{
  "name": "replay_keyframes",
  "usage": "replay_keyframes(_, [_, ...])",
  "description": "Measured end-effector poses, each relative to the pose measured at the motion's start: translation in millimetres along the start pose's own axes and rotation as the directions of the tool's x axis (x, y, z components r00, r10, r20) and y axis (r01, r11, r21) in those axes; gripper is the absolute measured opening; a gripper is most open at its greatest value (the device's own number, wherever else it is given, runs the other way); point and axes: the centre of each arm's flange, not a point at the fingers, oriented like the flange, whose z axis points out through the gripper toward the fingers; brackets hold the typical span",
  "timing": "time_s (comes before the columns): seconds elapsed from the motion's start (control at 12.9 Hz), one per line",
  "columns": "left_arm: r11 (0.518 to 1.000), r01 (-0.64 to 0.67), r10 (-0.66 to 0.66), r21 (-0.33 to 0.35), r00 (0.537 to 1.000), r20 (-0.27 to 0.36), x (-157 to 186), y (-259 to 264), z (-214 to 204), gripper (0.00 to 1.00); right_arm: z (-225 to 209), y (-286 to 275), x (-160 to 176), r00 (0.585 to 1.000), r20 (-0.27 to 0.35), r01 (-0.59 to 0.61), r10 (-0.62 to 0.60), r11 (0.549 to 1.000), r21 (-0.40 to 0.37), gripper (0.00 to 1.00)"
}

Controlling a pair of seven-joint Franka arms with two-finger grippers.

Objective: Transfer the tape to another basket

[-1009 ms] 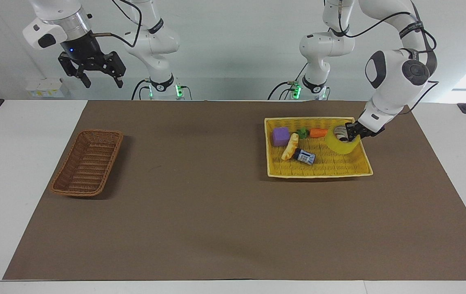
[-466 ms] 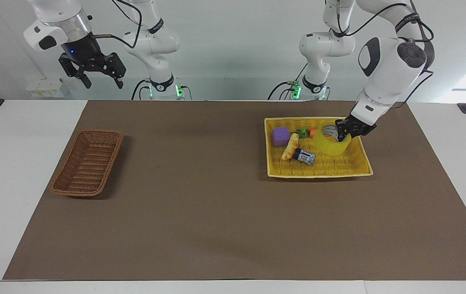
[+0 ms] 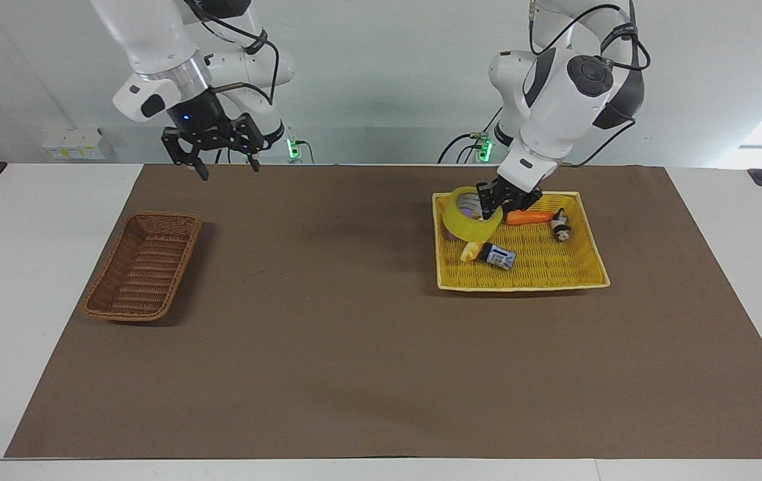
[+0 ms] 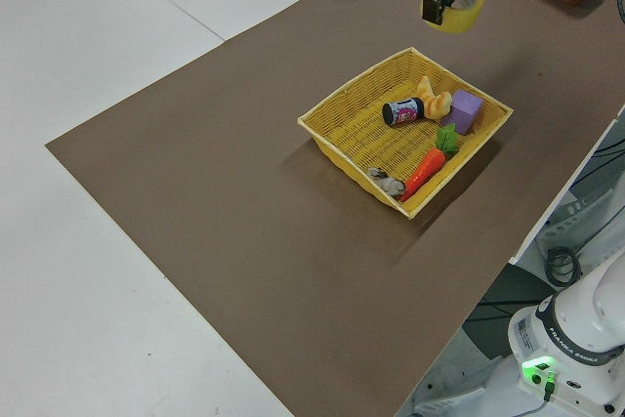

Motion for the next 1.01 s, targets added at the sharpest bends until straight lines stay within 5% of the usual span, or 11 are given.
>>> replay_keyframes(0.39, [0.959, 0.164, -0.152, -0.23, 0.986, 0.068, -13.6, 73.2, -0.2, 0.26, 42.1, -60.1, 4.8, 0.997, 0.075, 0.019, -0.036, 0.977, 0.214, 1.0])
replay_keyframes(0.62, [0.959, 0.127, -0.106, -0.253, 0.99, 0.095, -40.6, 107.9, 10.3, 0.26, 64.8, -69.4, 7.8, 0.998, 0.069, -0.03, 0.008, 0.943, 0.331, 1.0])
replay_keyframes(1.01, [0.952, 0.061, -0.05, -0.299, 0.998, 0.045, -67.7, 145.2, 13.0, 0.26, 91.5, -84.7, 6.2, 0.998, 0.063, -0.052, 0.03, 0.923, 0.382, 1.0])
